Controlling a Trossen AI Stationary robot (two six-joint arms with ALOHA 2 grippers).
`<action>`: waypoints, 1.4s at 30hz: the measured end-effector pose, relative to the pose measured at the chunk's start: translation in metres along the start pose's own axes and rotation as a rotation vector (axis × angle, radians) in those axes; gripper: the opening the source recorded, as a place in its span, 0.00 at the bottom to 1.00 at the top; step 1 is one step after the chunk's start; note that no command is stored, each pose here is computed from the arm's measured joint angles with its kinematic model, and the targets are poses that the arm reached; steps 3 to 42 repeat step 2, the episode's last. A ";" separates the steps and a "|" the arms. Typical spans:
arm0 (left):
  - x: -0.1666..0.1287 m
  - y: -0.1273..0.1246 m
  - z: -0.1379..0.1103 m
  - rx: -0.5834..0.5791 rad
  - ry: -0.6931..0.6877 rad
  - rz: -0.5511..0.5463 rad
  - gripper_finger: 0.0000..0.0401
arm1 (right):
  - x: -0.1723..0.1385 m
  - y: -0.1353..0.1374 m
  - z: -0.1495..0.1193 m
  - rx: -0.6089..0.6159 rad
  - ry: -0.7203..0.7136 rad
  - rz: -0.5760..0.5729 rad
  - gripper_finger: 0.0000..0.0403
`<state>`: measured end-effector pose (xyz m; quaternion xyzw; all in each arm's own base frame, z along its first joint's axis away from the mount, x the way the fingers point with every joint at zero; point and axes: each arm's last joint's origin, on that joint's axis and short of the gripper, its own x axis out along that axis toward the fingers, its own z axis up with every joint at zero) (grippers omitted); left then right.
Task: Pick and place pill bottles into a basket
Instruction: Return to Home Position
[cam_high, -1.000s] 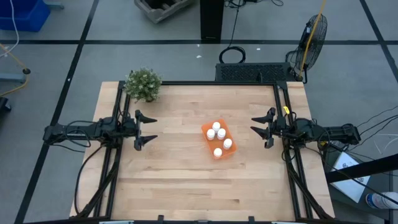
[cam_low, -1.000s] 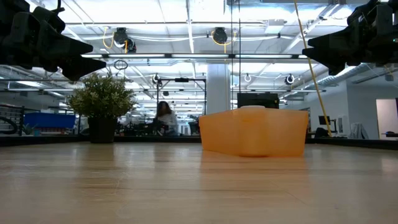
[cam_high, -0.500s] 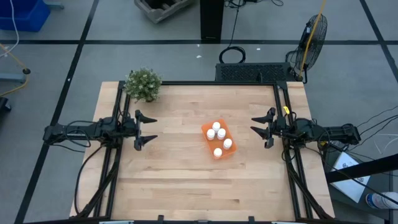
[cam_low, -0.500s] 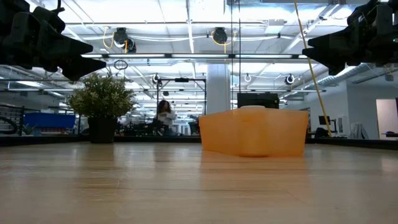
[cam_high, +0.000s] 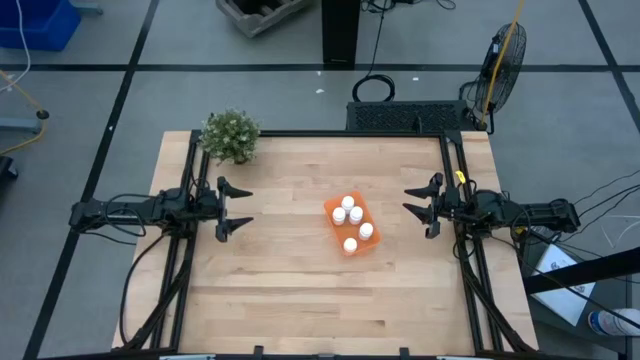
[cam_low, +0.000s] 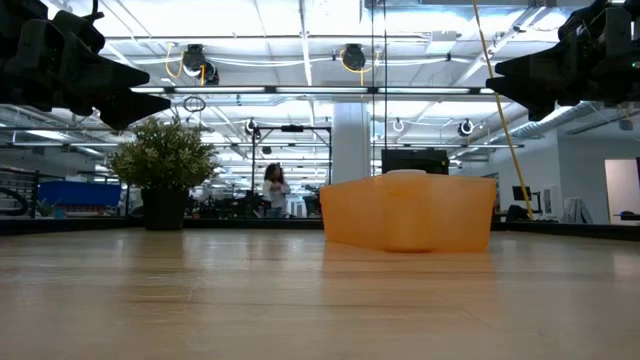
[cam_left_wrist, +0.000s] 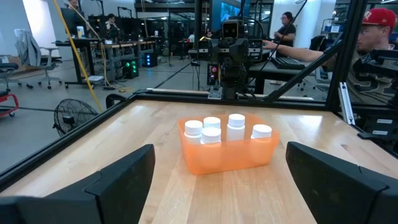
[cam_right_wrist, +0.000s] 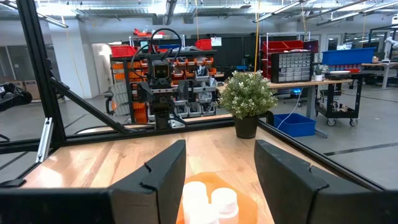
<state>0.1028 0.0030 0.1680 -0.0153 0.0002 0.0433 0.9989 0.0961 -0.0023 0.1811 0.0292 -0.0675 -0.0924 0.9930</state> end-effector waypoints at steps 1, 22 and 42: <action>0.000 0.000 0.000 0.000 0.000 0.000 0.91 | 0.000 0.000 0.000 0.000 0.000 -0.001 0.45; 0.000 0.000 0.000 0.000 0.000 0.000 0.91 | 0.000 0.000 0.000 0.000 0.000 0.000 0.45; 0.000 0.000 0.000 0.000 0.000 0.000 0.91 | 0.000 0.000 0.000 0.000 0.000 0.000 0.45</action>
